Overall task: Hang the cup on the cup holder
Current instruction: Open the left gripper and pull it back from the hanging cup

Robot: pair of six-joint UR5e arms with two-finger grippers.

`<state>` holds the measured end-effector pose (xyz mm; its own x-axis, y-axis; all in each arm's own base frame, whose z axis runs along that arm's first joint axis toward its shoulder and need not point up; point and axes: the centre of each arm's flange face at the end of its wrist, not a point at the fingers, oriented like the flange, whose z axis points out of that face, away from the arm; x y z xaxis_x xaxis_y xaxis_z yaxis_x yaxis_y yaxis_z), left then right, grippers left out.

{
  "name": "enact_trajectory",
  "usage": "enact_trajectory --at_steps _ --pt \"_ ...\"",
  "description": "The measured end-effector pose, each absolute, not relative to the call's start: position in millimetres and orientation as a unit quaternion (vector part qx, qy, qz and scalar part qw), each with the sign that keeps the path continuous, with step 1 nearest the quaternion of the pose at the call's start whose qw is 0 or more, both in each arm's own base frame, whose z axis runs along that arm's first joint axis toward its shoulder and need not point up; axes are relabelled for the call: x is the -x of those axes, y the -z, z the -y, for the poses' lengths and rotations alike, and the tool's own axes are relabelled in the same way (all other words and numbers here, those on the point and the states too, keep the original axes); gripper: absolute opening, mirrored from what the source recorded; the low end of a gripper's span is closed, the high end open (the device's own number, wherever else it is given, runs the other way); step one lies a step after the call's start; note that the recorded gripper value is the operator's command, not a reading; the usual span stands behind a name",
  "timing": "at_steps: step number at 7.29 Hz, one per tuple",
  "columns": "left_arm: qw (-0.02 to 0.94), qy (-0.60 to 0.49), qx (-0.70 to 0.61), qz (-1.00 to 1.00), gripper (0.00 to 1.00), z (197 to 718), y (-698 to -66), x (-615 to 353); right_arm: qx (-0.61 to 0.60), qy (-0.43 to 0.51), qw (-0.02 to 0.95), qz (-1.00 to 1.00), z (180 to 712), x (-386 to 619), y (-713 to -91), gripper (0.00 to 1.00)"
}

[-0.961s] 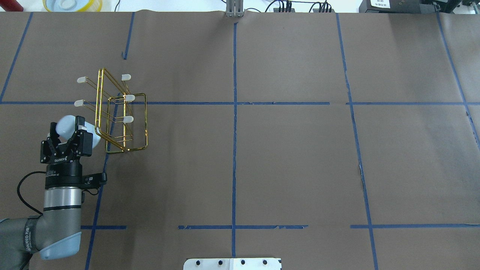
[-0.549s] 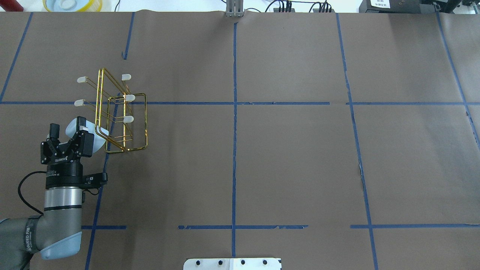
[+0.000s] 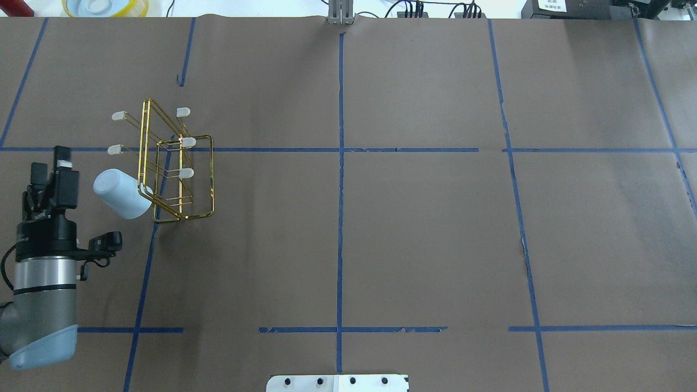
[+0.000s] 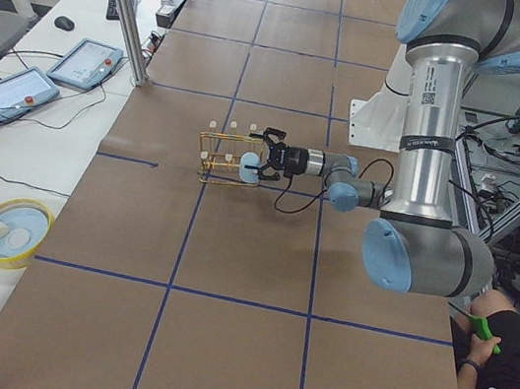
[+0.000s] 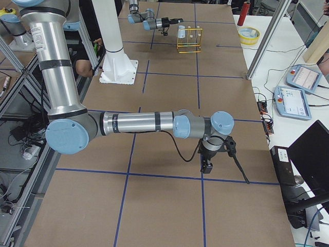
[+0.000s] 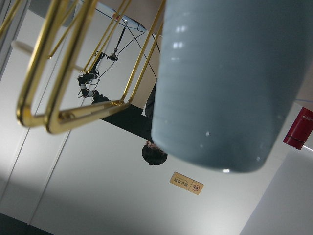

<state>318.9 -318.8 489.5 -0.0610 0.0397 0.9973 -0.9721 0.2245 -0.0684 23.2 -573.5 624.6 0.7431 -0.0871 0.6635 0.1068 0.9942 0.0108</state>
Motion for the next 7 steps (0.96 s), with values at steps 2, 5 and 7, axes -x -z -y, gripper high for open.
enact_trajectory --at_steps 2,5,7 --pt "0.65 -0.362 -0.491 0.454 1.0 326 -521 -278 0.014 0.052 0.933 0.355 573 -23 -625 1.0" --pt "0.802 -0.201 -0.54 0.155 1.0 335 -543 -237 0.013 0.053 0.933 0.355 574 -23 -624 1.0" --pt "0.84 -0.147 -0.521 -0.045 1.0 363 -528 -212 0.014 0.052 0.933 0.355 574 -23 -625 1.0"
